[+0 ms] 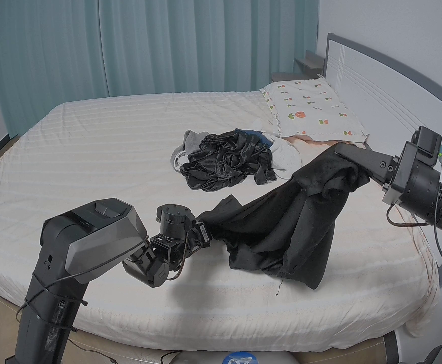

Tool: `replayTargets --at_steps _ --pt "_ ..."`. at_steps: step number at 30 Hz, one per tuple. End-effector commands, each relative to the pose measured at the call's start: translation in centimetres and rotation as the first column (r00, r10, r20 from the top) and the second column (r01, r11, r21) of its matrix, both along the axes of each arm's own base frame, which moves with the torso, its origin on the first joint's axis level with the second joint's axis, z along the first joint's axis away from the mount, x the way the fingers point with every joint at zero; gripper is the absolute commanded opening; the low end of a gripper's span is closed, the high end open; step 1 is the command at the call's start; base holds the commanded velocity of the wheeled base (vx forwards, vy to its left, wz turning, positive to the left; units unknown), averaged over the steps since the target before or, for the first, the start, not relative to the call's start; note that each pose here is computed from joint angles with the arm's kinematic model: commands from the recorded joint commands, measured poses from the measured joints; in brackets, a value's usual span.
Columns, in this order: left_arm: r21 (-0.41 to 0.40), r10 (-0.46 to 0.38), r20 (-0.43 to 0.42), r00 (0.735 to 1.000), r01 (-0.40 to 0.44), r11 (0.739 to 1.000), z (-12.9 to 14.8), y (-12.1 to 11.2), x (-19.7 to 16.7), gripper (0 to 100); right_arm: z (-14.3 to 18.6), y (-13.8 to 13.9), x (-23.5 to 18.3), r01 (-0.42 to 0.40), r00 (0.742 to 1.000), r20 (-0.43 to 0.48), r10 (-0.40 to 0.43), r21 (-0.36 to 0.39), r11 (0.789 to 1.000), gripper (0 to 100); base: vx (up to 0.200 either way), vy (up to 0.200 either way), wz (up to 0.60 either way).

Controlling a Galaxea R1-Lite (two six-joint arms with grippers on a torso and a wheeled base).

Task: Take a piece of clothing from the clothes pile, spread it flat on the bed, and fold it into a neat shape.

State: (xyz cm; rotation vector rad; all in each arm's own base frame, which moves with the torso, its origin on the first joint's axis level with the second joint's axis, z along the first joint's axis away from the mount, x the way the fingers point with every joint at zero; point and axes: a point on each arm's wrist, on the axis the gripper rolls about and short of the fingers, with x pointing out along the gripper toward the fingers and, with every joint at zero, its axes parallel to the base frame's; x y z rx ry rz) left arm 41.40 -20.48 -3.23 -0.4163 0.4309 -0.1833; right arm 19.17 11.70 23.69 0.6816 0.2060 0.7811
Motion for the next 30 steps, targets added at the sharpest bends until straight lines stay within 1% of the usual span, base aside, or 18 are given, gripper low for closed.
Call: replayTargets --at_steps 1,2,3,4,7,9,10,11,12,15,16,17,19,21,23,26,27,30 --pt "-0.035 -0.005 0.011 1.0 0.005 0.999 1.7 -0.4 -0.8 0 -1.3 0.5 1.2 0.008 0.999 -0.053 -0.009 -0.025 1.0 0 0.0 0.0 0.0" --pt "-0.049 -0.013 0.011 1.0 0.013 0.999 3.8 -0.1 -2.2 0 -2.0 0.8 1.9 0.008 0.997 -0.077 -0.011 -0.039 0.999 0 0.0 0.0 0.0" --pt "-0.049 -0.013 0.011 1.0 0.013 0.999 3.8 -0.1 -2.2 0 -2.0 0.8 1.9 0.008 0.997 -0.077 -0.011 -0.039 0.999 0 0.0 0.0 0.0" --pt "-0.067 -0.035 0.01 0.999 0.035 0.997 5.5 -0.1 -3.8 0 -2.6 1.1 2.4 0.008 0.995 -0.098 -0.012 -0.051 0.999 0 0.0 0.0 0.0" --pt "-0.117 -0.086 0.009 0.996 0.086 0.989 8.5 -0.2 -6.9 0 -3.6 1.9 3.2 -0.004 0.991 -0.132 -0.006 -0.071 0.997 0 0.0 0.0 0.0" --pt "-0.159 -0.109 0.036 0.993 0.113 0.981 10.9 -0.1 -8.4 0 -4.1 2.5 3.9 -0.008 0.99 -0.144 -0.004 -0.082 0.997 0 0.0 0.0 0.0" --pt "-0.175 -0.115 0.048 0.992 0.121 0.977 11.8 0.0 -9.0 0 -4.2 2.9 4.2 -0.008 0.99 -0.144 -0.004 -0.084 0.996 0 0.0 0.0 0.0" --pt "-0.175 -0.115 0.048 0.992 0.121 0.977 11.8 0.0 -9.0 0 -4.2 2.9 4.2 -0.008 0.99 -0.144 -0.004 -0.084 0.996 0 0.0 0.0 0.0" --pt "-0.194 -0.112 0.081 0.99 0.126 0.973 13.7 0.3 -10.0 0 -4.0 3.6 5.0 0.004 0.992 -0.122 -0.013 -0.076 0.997 0 0.0 0.0 0.0" --pt "-0.221 -0.094 0.131 0.987 0.122 0.968 16.3 1.4 -11.3 0 -2.3 3.9 6.1 0.074 0.996 -0.044 -0.075 -0.027 0.997 0 0.0 0.0 0.0" --pt "-0.221 -0.094 0.131 0.987 0.122 0.968 16.3 1.4 -11.3 0 -2.3 3.9 6.1 0.074 0.996 -0.044 -0.075 -0.027 0.997 0 0.0 0.0 0.0" --pt "-0.258 -0.066 0.173 0.983 0.109 0.96 18.5 2.7 -12.3 0 -0.5 3.6 6.7 0.13 0.991 0.03 -0.131 0.029 0.991 0 0.0 0.0 0.0" --pt "-0.296 -0.031 0.2 0.979 0.091 0.951 20.1 4.2 -13.1 0 1.1 2.9 6.8 0.161 0.981 0.1 -0.169 0.086 0.983 0 0.0 0.0 0.0" --pt "-0.32 -0.017 0.208 0.978 0.085 0.944 20.9 5.1 -14.0 0 2.0 2.2 7.0 0.18 0.969 0.146 -0.198 0.127 0.975 0 0.0 0.0 0.0" --pt "-0.333 -0.009 0.194 0.981 0.074 0.94 20.8 5.8 -14.8 0 1.8 1.7 7.0 0.187 0.966 0.156 -0.207 0.135 0.973 0 0.0 0.0 0.0" --pt "-0.347 -0.006 0.129 0.992 0.051 0.937 19.3 6.2 -15.6 0 -1.0 1.5 6.9 0.193 0.976 0.086 -0.2 0.088 0.977 0 0.0 0.0 0.0" --pt "-0.353 -0.006 0.106 0.994 0.043 0.935 18.7 6.2 -15.7 0 -2.3 1.4 6.8 0.192 0.98 0.047 -0.195 0.061 0.979 0 0.0 0.0 0.0" --pt "-0.348 -0.008 0.045 0.999 0.023 0.937 17.1 6.0 -15.8 0 -4.1 1.8 6.9 0.185 0.983 -0.013 -0.185 0.048 0.982 0 0.0 0.0 0.0"
